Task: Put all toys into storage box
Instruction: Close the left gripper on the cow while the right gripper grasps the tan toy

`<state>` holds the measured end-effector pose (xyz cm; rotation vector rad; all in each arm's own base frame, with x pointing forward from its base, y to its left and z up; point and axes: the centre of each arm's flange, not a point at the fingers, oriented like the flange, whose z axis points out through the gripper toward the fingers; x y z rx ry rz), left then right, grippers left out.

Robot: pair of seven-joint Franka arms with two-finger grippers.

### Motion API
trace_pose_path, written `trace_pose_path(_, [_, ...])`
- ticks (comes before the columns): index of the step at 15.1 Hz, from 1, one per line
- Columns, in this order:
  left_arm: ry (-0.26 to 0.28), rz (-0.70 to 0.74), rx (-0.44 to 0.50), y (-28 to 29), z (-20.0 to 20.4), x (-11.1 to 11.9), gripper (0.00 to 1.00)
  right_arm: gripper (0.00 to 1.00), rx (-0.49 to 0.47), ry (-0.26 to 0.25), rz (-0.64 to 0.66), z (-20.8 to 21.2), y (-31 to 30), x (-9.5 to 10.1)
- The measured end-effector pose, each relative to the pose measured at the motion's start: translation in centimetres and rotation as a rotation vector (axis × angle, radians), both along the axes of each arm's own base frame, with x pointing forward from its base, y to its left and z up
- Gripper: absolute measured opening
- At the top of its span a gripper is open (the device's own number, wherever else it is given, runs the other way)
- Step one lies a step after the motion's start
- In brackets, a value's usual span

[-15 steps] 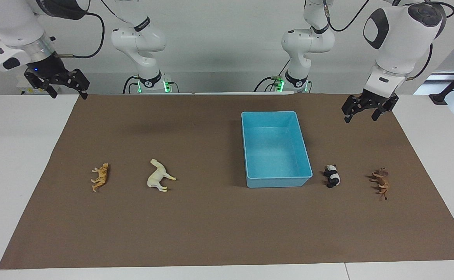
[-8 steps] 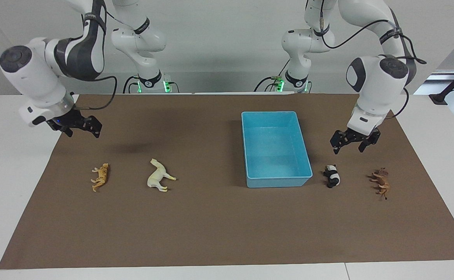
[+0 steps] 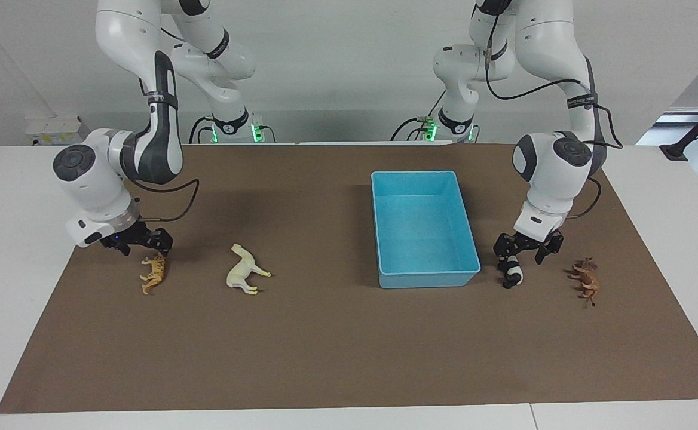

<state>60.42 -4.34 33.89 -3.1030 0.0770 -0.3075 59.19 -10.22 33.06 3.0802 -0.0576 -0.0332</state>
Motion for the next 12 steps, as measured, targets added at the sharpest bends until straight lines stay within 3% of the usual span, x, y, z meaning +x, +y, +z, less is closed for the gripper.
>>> trace_pose_path(7, [0.023,-0.012,0.001,-0.7,-2.7,0.0,1.00,1.00,-0.007,-0.017,0.011,-3.1,0.3,0.8])
trace_pose_path(9, [0.029,-0.009,0.001,-0.7,-3.0,-0.2,0.95,1.00,-0.008,-0.020,0.012,-3.6,0.3,0.9])
trace_pose_path(12, [0.029,0.009,-0.002,-0.7,-3.1,-0.3,0.62,0.97,-0.008,-0.017,0.012,-4.5,0.2,0.8])
